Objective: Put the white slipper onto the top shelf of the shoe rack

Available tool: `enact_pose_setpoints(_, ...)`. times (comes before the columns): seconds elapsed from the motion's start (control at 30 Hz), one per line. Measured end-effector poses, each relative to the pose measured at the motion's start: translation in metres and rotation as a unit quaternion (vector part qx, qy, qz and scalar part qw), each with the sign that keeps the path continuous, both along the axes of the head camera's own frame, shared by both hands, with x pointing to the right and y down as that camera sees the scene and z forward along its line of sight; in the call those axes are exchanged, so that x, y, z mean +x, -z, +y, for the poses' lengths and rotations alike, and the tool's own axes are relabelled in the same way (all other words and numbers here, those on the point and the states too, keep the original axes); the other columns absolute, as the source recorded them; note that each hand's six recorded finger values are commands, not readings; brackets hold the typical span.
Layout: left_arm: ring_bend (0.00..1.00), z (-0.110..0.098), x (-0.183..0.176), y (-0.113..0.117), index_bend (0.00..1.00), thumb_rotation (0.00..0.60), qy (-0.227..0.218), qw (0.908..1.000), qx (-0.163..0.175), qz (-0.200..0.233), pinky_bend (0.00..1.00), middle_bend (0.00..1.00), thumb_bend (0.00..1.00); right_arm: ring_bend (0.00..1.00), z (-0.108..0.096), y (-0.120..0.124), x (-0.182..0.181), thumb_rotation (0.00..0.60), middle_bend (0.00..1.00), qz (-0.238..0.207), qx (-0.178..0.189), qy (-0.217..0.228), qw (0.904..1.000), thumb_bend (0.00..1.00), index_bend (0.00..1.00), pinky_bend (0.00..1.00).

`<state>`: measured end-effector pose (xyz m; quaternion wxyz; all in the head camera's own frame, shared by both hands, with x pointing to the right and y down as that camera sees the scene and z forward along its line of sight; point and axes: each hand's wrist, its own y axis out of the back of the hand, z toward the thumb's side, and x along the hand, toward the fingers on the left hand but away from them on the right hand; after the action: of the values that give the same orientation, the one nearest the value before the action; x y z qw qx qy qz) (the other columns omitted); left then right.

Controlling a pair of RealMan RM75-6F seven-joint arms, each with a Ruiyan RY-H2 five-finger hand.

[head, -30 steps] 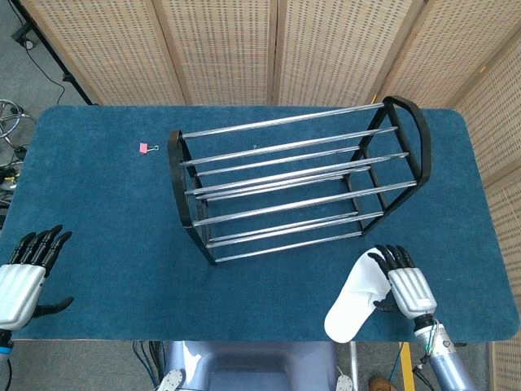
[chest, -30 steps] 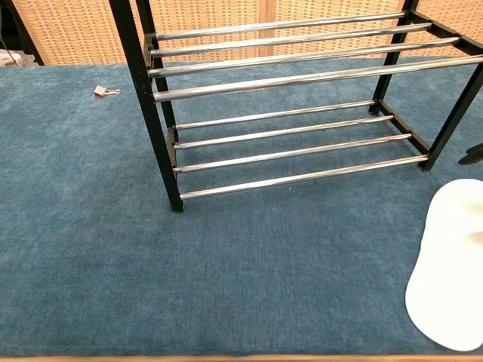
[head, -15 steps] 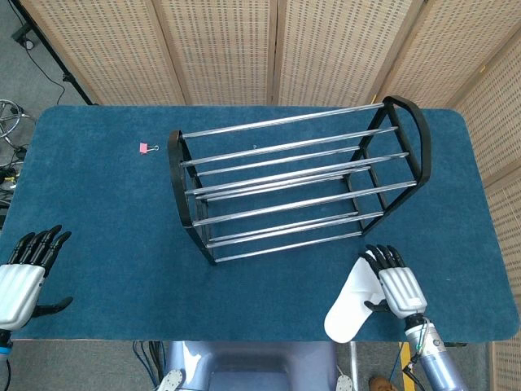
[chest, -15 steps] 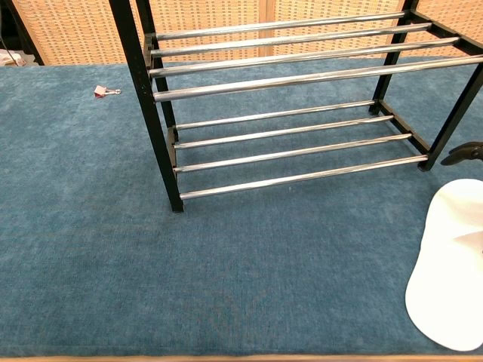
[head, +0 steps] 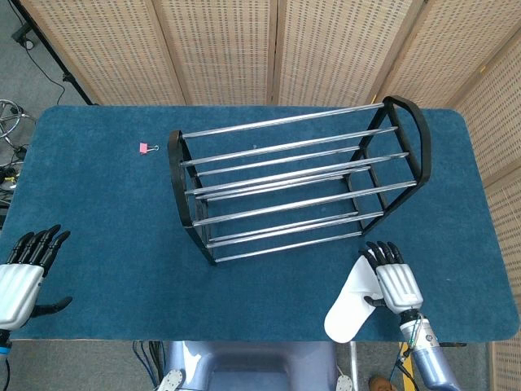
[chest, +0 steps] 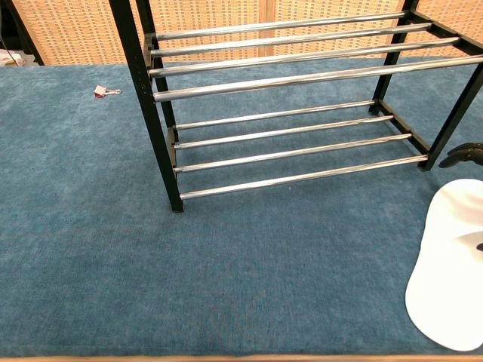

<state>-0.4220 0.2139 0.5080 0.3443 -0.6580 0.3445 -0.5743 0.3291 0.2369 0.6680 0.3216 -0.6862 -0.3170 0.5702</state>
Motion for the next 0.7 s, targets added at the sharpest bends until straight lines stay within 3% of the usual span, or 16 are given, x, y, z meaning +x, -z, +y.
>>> enact_pose_setpoints(0.4, 0.0, 0.001, 0.001, 0.0, 0.0, 0.6, -0.001, 1.0, -0.001, 0.001, 0.0, 0.0, 0.0, 0.0, 0.006, -0.001, 0.019, 0.6, 0.1, 0.04, 0.001, -0.025, 0.9989, 0.0, 0.15, 0.0)
enact_pose_setpoints(0.5, 0.0, 0.001, 0.001, 0.0, 0.0, 0.6, -0.001, 1.0, -0.002, 0.001, 0.0, 0.0, 0.0, 0.05, 0.006, 0.0, 0.024, 0.6, 0.12, 0.046, 0.0, -0.032, 0.9985, 0.0, 0.16, 0.01)
enact_pose_setpoints(0.7, 0.0, 0.001, 0.002, -0.001, 0.0, 0.6, -0.002, 1.0, -0.003, 0.001, 0.0, 0.0, 0.0, 0.27, 0.003, 0.003, 0.029, 0.6, 0.3, 0.04, -0.005, -0.045, 0.9982, 0.05, 0.27, 0.33)
